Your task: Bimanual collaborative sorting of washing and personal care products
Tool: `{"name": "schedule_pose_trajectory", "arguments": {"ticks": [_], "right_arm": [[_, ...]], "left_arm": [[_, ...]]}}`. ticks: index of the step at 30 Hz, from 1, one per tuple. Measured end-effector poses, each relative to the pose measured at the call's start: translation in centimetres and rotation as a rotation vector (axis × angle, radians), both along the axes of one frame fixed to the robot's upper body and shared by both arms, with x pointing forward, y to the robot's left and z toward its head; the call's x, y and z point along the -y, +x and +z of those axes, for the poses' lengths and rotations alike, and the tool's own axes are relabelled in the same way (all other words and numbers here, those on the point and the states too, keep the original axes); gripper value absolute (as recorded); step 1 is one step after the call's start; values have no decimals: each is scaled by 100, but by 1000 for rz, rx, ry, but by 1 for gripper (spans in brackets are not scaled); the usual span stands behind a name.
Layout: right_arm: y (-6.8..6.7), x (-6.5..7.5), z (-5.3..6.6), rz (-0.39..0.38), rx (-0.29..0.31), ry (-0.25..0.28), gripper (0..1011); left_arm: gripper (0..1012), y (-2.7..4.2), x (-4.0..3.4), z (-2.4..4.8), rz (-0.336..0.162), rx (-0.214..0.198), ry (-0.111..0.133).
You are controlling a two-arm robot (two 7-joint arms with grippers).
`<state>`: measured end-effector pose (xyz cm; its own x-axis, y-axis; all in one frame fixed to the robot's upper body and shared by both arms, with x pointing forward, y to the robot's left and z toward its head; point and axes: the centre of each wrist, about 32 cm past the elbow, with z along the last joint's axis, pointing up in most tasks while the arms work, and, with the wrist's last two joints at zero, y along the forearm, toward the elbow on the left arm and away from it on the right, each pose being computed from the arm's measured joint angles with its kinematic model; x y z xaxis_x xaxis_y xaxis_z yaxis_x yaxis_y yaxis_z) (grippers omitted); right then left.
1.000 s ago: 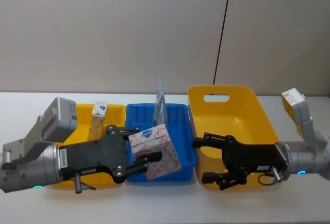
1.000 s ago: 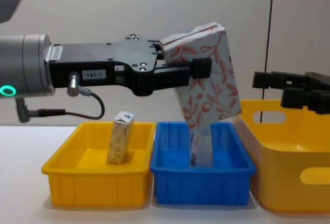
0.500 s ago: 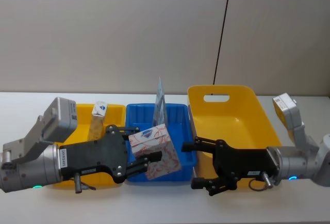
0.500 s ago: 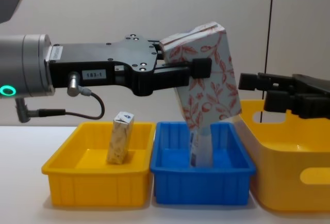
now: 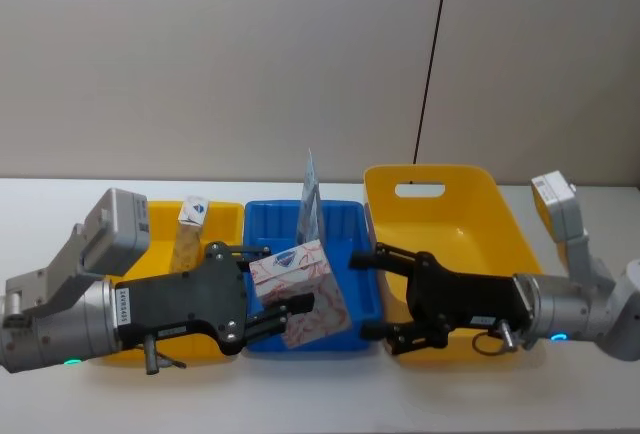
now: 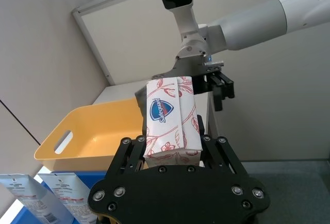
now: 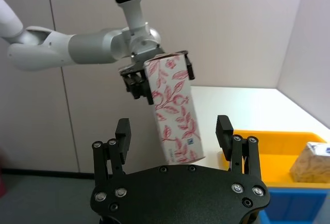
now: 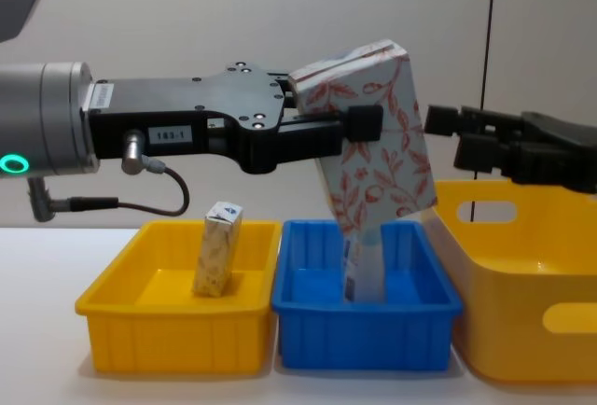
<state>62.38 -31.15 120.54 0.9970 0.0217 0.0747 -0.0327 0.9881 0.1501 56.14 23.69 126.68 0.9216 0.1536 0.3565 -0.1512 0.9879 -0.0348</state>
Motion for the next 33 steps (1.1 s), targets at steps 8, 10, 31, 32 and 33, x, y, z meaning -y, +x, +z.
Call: {"name": "schedule_pose_trajectory", "arguments": {"ticks": [8,10,31,32,33], "right_arm": [[19,16,36,-19,15,13,1000],[20,16,38,-18,15,13,1000],[116,-93,13,35,10,-22,1000],[123,-98,13,35,12,-23,1000],[136,-108,9,36,12,-24,1000]], "left_arm": [[383,0,0,0,0,0,0],[383,0,0,0,0,0,0],[383,0,0,0,0,0,0],[383,0,0,0,0,0,0],[383,0,0,0,0,0,0]]}}
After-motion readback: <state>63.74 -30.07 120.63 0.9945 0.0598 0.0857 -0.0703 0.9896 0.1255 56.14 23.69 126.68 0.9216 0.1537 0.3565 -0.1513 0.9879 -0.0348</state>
